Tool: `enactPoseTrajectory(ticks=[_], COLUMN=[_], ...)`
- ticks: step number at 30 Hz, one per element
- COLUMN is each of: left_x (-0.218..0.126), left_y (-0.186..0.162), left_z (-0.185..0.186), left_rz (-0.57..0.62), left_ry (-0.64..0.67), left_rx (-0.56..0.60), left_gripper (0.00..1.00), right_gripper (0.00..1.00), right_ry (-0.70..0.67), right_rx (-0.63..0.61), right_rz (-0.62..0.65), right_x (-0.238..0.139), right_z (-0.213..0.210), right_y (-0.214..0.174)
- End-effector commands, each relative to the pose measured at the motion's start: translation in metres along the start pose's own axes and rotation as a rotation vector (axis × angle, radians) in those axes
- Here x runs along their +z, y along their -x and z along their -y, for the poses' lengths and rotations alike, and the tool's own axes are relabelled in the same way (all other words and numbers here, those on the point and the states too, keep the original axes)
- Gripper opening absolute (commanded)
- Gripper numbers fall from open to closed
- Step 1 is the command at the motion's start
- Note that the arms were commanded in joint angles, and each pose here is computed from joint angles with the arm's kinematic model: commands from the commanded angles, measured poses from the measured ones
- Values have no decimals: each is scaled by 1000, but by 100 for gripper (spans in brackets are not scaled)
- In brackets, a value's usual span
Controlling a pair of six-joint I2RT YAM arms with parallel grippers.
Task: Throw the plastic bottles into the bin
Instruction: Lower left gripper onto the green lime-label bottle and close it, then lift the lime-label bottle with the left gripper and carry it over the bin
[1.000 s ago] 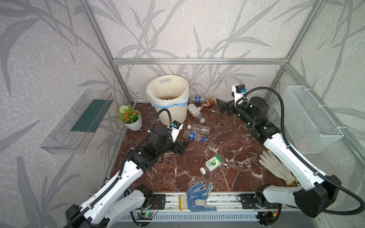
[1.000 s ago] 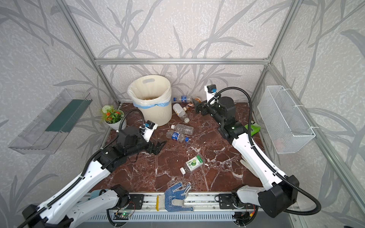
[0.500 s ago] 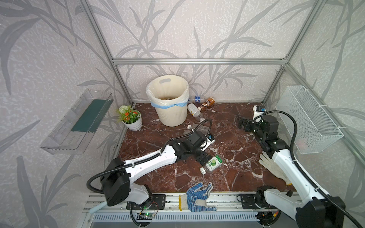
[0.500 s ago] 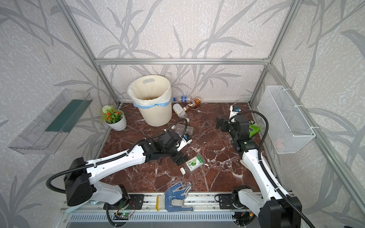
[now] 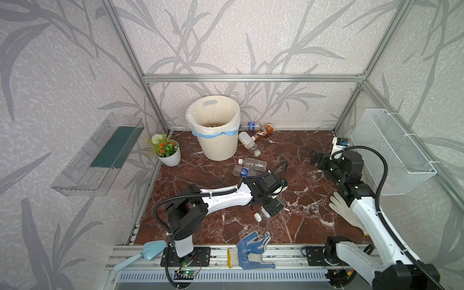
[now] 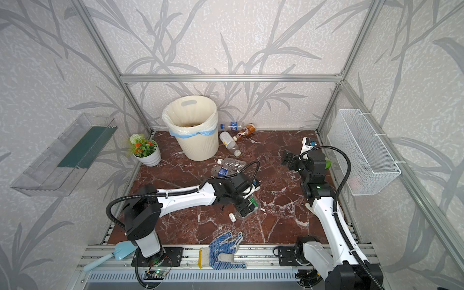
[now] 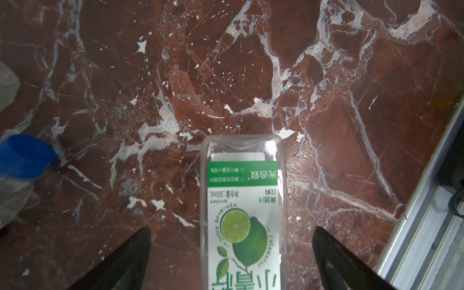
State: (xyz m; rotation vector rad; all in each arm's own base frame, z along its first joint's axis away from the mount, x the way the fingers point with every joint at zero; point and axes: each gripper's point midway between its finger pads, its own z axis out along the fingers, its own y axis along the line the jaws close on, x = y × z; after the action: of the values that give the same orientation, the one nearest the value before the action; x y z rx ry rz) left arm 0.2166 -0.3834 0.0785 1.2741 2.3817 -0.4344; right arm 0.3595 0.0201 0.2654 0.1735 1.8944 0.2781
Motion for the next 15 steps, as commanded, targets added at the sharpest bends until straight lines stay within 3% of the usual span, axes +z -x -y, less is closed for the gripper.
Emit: enactPoseTrajectory(ticks=[1,15], left_x=[5,35], left_y=[-1,-17], left_z=[2,-6], left_rz=[-38,-164], left_ry=[11,72], left_rx=[-11,-6], left_gripper=[99,99], right_gripper=[100,100], right_ry=[11,19], right_rx=[16,31], right_rz=[-8,-18], right_x=[-2,5], right_z=[2,5], right_y=[-7,-9])
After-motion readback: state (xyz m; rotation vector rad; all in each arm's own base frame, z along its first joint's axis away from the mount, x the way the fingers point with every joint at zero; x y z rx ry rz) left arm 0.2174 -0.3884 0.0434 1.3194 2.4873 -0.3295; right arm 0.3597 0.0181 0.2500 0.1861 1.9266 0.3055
